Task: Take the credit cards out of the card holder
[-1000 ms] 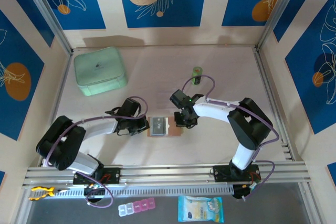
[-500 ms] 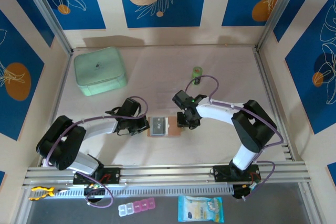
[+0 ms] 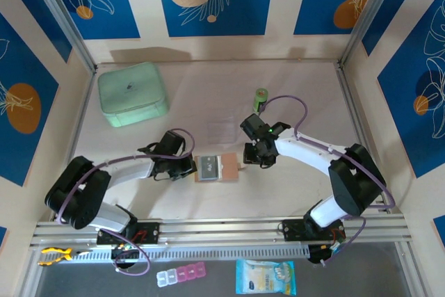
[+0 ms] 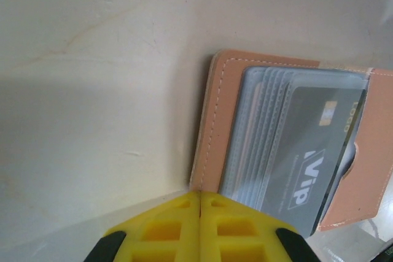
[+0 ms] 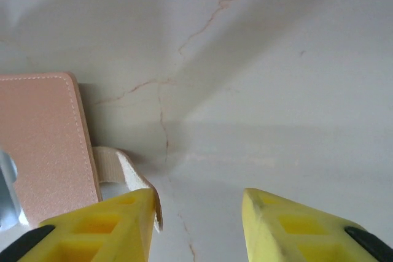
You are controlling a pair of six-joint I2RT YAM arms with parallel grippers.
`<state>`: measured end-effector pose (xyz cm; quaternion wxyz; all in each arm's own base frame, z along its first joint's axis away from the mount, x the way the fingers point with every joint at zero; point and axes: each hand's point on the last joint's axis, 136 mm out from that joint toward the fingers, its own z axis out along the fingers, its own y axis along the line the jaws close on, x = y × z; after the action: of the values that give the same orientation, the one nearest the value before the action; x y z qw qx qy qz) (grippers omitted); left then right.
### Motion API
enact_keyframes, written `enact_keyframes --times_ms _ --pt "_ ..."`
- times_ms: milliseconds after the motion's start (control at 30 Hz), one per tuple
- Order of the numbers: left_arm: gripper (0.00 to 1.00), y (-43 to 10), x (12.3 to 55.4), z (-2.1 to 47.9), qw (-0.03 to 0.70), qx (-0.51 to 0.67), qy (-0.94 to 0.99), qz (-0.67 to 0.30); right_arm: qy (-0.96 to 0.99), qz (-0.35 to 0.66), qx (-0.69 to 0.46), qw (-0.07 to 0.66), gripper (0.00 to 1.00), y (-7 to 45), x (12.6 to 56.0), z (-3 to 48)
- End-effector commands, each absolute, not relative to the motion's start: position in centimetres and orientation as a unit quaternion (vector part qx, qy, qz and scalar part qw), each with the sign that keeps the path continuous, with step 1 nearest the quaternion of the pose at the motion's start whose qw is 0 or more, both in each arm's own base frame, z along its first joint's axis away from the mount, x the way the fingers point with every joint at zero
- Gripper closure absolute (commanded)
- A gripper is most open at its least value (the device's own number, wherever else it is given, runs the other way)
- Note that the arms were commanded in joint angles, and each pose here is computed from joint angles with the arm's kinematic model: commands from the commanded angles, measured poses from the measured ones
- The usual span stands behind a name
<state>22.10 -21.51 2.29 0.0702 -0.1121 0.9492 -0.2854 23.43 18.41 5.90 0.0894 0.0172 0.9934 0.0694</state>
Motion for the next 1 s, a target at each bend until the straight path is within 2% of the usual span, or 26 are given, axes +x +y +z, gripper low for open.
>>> enact_keyframes --times_ms 0,300,567,633,867,967 --pt "1.00 -21.2 21.4 2.4 0.065 -0.109 0.951 -0.280 0.991 0.083 0.009 0.104 0.58 19.1 23.5 8.5" --pt "1.00 -21.4 21.5 2.6 0.066 -0.109 0.950 -0.285 0.982 0.135 -0.047 0.123 0.60 25.5 23.8 12.4" --pt "1.00 -21.2 21.2 1.9 0.059 -0.112 0.952 -0.278 0.981 0.143 -0.094 0.087 0.58 30.6 23.3 10.6" --pt "1.00 -21.0 21.1 1.7 0.058 -0.113 0.953 -0.275 0.986 0.122 -0.087 0.076 0.56 30.5 23.4 9.3" --pt "1.00 -20.7 20.7 1.2 0.051 -0.112 0.956 -0.265 0.996 0.027 -0.063 0.055 0.31 27.0 23.7 5.8" --pt "1.00 -20.7 20.6 1.2 0.049 -0.112 0.957 -0.264 0.997 0.016 -0.052 0.048 0.27 25.8 23.8 4.8"
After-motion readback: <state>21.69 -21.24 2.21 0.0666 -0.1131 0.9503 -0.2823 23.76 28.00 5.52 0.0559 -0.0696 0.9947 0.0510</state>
